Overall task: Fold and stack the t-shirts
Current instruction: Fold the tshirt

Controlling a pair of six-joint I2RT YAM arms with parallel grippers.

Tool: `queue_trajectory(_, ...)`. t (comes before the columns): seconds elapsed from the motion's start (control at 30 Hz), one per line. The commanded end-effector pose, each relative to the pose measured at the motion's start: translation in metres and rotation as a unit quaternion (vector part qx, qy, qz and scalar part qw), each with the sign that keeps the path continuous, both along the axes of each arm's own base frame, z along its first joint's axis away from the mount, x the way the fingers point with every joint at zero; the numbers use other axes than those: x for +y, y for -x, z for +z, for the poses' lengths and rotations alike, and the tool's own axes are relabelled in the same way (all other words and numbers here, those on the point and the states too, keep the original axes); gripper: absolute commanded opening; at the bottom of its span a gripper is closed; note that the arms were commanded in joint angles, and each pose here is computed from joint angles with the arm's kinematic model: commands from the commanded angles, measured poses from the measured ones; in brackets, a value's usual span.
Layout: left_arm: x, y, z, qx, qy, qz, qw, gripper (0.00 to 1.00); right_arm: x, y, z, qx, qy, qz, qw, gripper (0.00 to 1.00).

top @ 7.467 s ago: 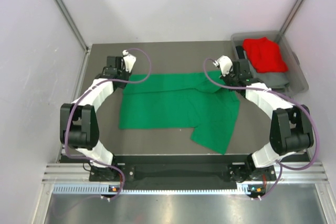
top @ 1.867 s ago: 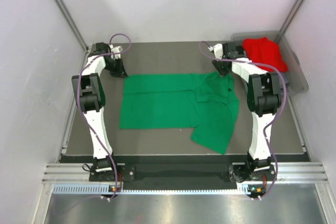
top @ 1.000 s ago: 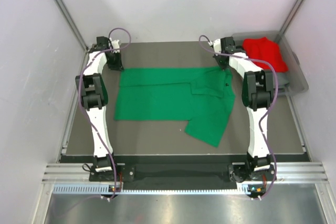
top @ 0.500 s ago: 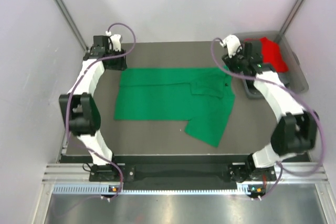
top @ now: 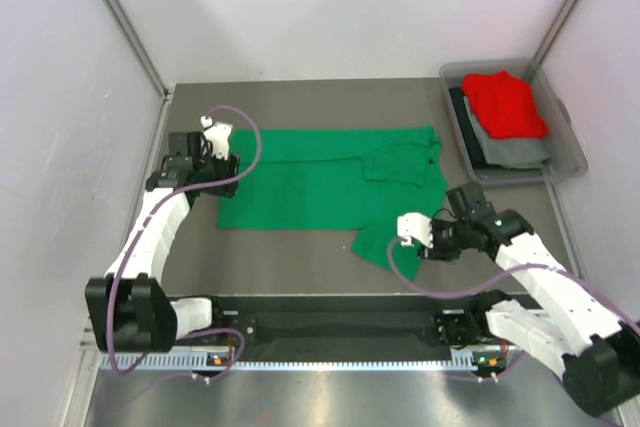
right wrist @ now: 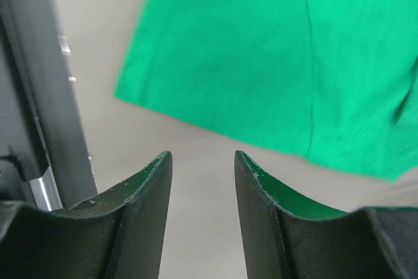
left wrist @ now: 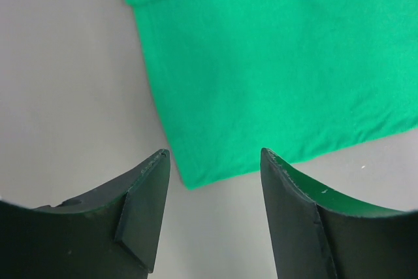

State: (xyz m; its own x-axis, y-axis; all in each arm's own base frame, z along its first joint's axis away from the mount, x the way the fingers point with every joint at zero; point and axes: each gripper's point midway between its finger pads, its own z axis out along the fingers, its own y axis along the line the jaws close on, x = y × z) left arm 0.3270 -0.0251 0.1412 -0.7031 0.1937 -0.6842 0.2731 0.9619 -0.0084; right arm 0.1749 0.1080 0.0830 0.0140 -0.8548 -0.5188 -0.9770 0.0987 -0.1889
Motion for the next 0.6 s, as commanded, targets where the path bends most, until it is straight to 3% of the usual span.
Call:
queue_trajectory(0.0,0.008,-0.004,0.027,-0.063,-0.025,-0.003,0.998,0.63,0.010,0.028,0.007,-0.010,-0.004,0.097,0.995,0.44)
queue_trajectory(0.33,0.023,-0.010,0.012,-0.038,-0.039,0.024,0.998,0.63,0.043,0.061,-0.034,0.057,0.020,0.183,0.981,0.44)
queue_trajectory(0.57,0.025,-0.010,0.012,-0.043,-0.039,0.028,0.998,0.63,0.045,0.051,-0.051,0.038,0.045,0.184,0.981,0.41)
